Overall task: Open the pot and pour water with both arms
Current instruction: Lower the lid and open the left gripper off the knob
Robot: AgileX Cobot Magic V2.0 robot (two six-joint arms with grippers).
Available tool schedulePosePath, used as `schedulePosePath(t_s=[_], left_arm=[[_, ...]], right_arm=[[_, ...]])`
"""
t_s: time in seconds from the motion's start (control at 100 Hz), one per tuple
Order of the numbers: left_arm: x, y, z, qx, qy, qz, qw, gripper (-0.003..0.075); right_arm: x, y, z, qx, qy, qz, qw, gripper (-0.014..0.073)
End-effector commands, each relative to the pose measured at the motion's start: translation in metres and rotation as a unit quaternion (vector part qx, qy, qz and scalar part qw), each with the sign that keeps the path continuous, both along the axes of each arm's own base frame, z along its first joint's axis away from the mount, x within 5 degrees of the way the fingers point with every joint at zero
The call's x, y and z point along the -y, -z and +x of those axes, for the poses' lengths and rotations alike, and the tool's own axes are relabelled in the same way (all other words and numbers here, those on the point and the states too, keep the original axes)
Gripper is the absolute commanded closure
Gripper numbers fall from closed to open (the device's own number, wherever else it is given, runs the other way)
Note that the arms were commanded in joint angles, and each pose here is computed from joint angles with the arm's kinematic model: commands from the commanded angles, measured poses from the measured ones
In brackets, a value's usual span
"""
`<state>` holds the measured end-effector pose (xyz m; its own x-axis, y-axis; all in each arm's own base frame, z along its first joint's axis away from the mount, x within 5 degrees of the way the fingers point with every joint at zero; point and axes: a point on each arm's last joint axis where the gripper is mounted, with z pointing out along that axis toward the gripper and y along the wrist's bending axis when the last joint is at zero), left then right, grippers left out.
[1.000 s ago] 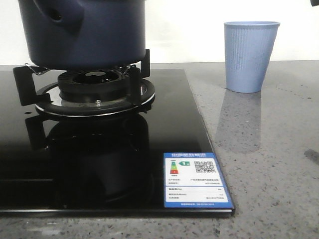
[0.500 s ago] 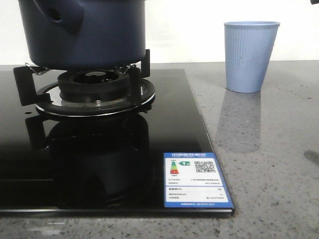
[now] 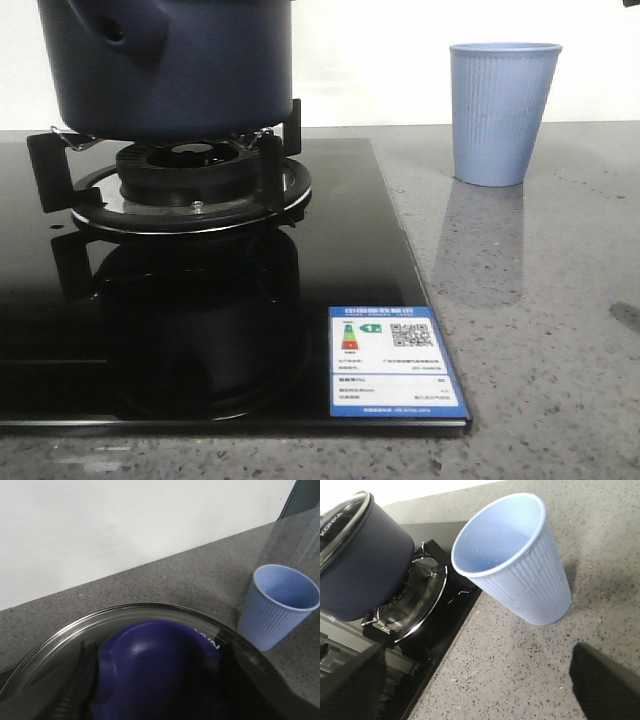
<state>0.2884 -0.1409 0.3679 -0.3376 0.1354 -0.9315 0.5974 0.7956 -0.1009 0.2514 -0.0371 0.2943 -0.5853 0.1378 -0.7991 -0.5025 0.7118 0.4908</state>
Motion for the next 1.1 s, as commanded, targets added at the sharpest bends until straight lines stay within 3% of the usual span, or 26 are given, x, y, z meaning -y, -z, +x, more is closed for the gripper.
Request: schedulePosePath(t_s=[0.0,0.19,0.43,0.47,0.55,0.62,0.7,0.77,0.91,1.09], left_arm=[[-0.002,-0.027,-0.006,0.043,-0.015,-0.030,0.998,0.0232],[-0.005,-0.036,-0.012,0.056,-0.015,-0.035,0.998,0.0232],[-0.034,-0.087,-0.055,0.152,-0.034,-0.043,0.987,0.0239],[-0.041,-0.094,-0.061,0.166,-0.042,-0.041,0.984,0.0240],[-0.059,-0.107,-0.077,0.194,-0.063,-0.033,0.978,0.0284],[-0.073,-0.115,-0.089,0.207,-0.083,-0.034,0.974,0.0386],[-0.084,-0.120,-0.100,0.212,-0.096,-0.029,0.972,0.0566],[-0.091,-0.119,-0.107,0.210,-0.105,-0.023,0.972,0.0739],[-0.094,-0.110,-0.108,0.199,-0.118,-0.040,0.972,0.0739],[-0.098,-0.100,-0.112,0.202,-0.136,-0.043,0.969,0.0739]], right_arm=[[-0.003,-0.021,-0.004,0.041,-0.009,0.026,0.999,-0.0059],[-0.004,-0.021,-0.004,0.022,-0.004,0.045,0.999,-0.0059],[-0.007,-0.025,-0.007,0.007,-0.003,0.067,0.998,-0.0027],[-0.008,-0.028,-0.010,0.011,-0.003,0.065,0.998,0.0025],[-0.011,-0.037,-0.016,0.028,-0.003,0.056,0.998,0.0209],[-0.015,-0.046,-0.024,0.048,-0.003,0.050,0.998,0.0424],[-0.020,-0.060,-0.032,0.079,0.006,0.058,0.995,0.0667],[-0.023,-0.076,-0.038,0.118,0.029,0.079,0.989,0.0657],[-0.020,-0.105,-0.050,0.185,0.136,0.110,0.967,0.0652],[-0.021,-0.127,-0.079,0.252,0.277,0.012,0.927,0.0650]])
